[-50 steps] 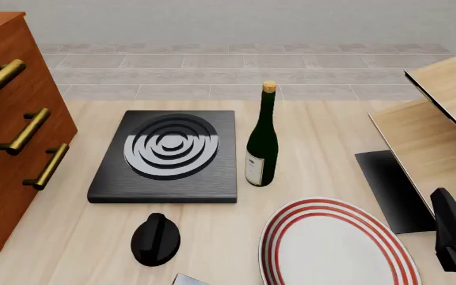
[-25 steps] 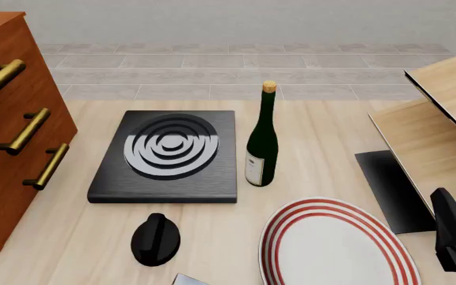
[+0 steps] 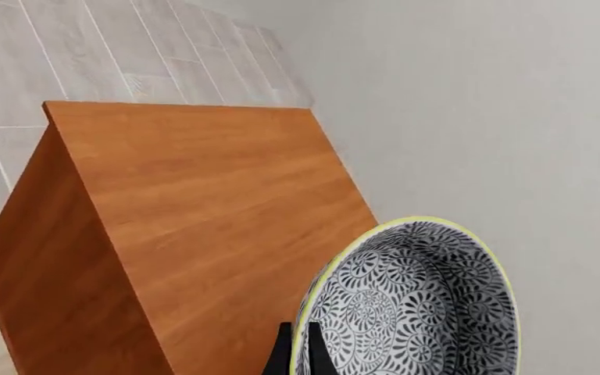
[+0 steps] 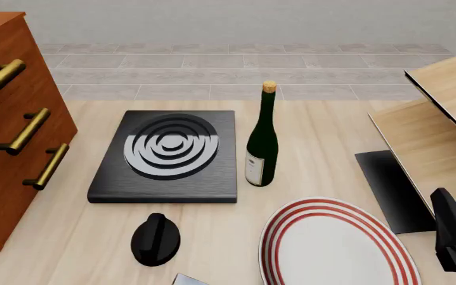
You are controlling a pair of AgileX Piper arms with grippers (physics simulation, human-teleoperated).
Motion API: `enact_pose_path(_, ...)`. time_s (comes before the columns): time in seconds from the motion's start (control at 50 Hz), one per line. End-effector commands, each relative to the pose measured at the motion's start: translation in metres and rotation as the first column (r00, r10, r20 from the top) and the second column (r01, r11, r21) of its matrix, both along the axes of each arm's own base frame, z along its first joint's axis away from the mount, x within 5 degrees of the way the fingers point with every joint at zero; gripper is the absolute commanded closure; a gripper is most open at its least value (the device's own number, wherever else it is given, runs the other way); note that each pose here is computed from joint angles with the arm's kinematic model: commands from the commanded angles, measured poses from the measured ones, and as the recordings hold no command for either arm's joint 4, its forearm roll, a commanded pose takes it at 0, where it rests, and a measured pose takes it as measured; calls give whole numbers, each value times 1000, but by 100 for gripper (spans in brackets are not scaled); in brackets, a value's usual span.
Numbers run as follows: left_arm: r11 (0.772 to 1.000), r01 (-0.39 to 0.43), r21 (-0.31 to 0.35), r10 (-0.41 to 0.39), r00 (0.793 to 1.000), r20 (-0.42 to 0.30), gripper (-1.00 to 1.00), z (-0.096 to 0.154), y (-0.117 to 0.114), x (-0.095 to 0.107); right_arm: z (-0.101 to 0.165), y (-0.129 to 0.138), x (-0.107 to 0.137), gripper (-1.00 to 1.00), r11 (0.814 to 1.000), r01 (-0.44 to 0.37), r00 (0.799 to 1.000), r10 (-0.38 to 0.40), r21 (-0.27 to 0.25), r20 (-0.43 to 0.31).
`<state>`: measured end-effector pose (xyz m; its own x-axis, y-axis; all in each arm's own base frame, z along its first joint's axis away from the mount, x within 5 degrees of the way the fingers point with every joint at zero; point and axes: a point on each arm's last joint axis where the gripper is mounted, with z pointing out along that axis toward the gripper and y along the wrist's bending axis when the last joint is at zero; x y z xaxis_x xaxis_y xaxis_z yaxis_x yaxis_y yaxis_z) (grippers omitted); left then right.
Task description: Put the bowl on the top of the cabinet.
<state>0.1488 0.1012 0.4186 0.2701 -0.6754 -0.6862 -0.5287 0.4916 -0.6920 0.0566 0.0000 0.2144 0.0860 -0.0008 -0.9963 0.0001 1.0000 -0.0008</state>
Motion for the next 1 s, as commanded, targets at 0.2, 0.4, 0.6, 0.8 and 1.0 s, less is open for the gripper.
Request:
enact_pose_path(0.2,998,-33,45,32,999,24,100,-2,24,21,0,0,0,-100,1000,0,1000,0,0,0)
enact_pose_path(0.4,998,-39,55,38,999,25,100,2,32,29,0,0,0,-100,1000,0,1000,0,0,0)
enact_pose_path(0.6,997,-55,55,54,998,30,100,6,41,35,0,0,0,-100,1000,0,1000,0,0,0)
enact_pose_path(0.8,997,-69,43,68,997,23,100,7,49,40,0,0,0,-100,1000,0,1000,0,0,0)
enact_pose_path(1.0,996,-86,9,86,996,12,100,15,59,47,0,0,0,-100,1000,0,1000,0,0,0)
